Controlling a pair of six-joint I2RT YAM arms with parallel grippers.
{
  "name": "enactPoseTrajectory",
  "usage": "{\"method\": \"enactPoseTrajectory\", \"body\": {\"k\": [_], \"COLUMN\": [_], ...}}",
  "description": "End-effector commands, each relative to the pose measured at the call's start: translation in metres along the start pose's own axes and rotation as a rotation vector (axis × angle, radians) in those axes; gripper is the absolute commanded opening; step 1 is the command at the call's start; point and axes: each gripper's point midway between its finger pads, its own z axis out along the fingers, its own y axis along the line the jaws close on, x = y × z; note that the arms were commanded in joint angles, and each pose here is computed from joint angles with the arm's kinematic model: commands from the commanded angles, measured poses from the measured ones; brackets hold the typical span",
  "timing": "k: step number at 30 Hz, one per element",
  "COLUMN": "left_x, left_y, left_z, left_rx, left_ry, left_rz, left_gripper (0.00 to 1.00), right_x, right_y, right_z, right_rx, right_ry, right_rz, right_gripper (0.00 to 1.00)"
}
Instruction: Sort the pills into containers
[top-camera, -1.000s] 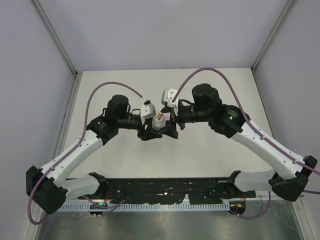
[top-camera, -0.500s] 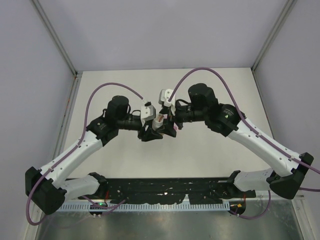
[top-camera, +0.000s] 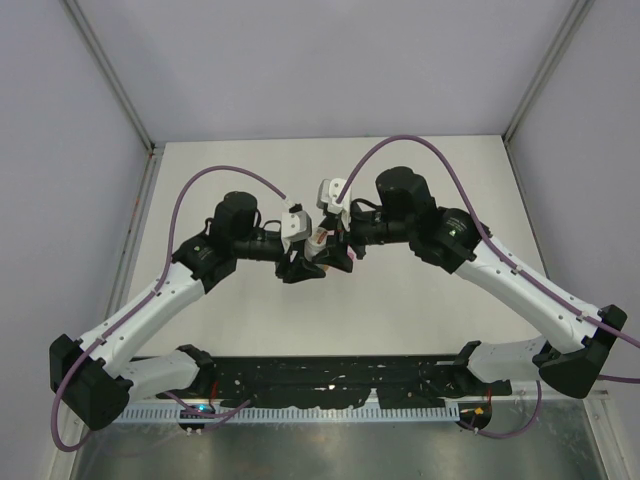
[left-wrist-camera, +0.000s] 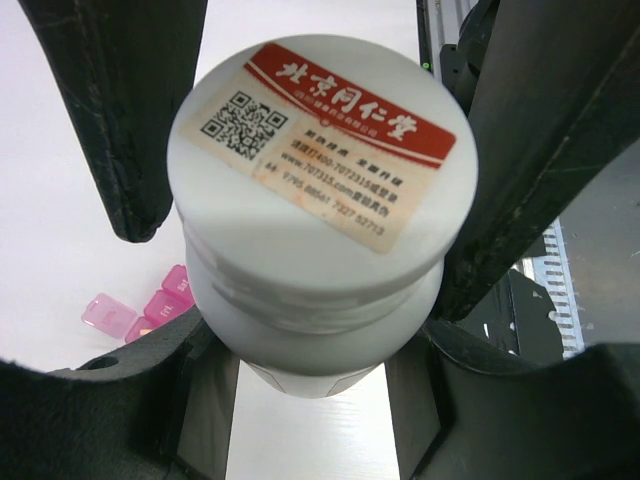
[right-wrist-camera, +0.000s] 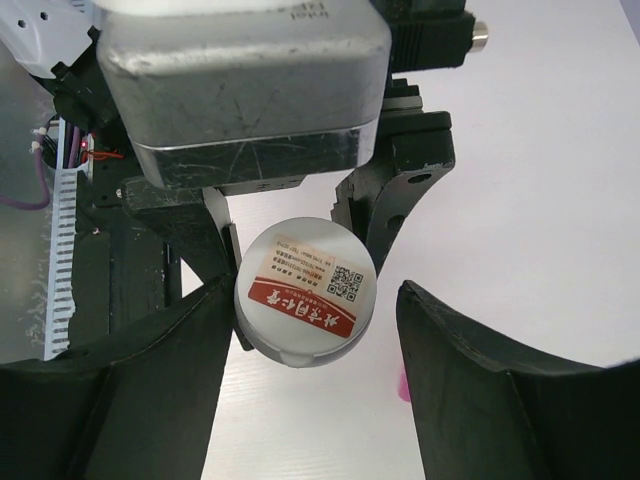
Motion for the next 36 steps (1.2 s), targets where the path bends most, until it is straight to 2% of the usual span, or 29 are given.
{"method": "enactPoseTrajectory", "body": {"k": [1,8,12,17,20,24,29,36], "left_x": [-0.02,-0.021,-0.02,-0.016,-0.014,-0.014,-0.013,-0.011], "left_y": [0.0,-0.001,-0.001,0.002,0.006,0.01,0.015,0.021], "left_z": [-0.005,-0.005,-0.004,-0.003,-0.003,-0.003,-0.002,-0.003], "left_rx": [-0.013,-0.01,-0.011,-0.026,-0.041,-0.064,-0.082,-0.112], "left_ry": [-0.045,-0.047,-0.044,-0.032,-0.025,-0.022,-0.011,-0.006], "left_rz": [0.065,0.059,0.057,0.045,0.036,0.027,0.015,0.005], "left_gripper": [0.0,0.0,0.0,0.01,0.14,0.31,0.41,0.62], "right_x": [-0.008,-0.008,-0.008,-0.009,-0.009,-0.008,-0.008,-0.008], "right_y": [-0.003,-0.002,-0.002,-0.003,-0.006,-0.007,-0.01,-0.014], "right_z": [0.003,0.005,0.004,0.001,-0.002,-0.005,-0.008,-0.013], "right_rx": [0.002,-0.009,-0.008,0.0,0.008,0.017,0.032,0.049], "right_ry": [-0.032,-0.031,-0.031,-0.034,-0.037,-0.04,-0.041,-0.044], "right_rz": [-0.012,-0.006,-0.01,-0.013,-0.013,-0.009,-0.007,-0.007], "right_gripper": [0.68,0.6,0.43,0.33,0.27,0.24,0.22,0.21]}}
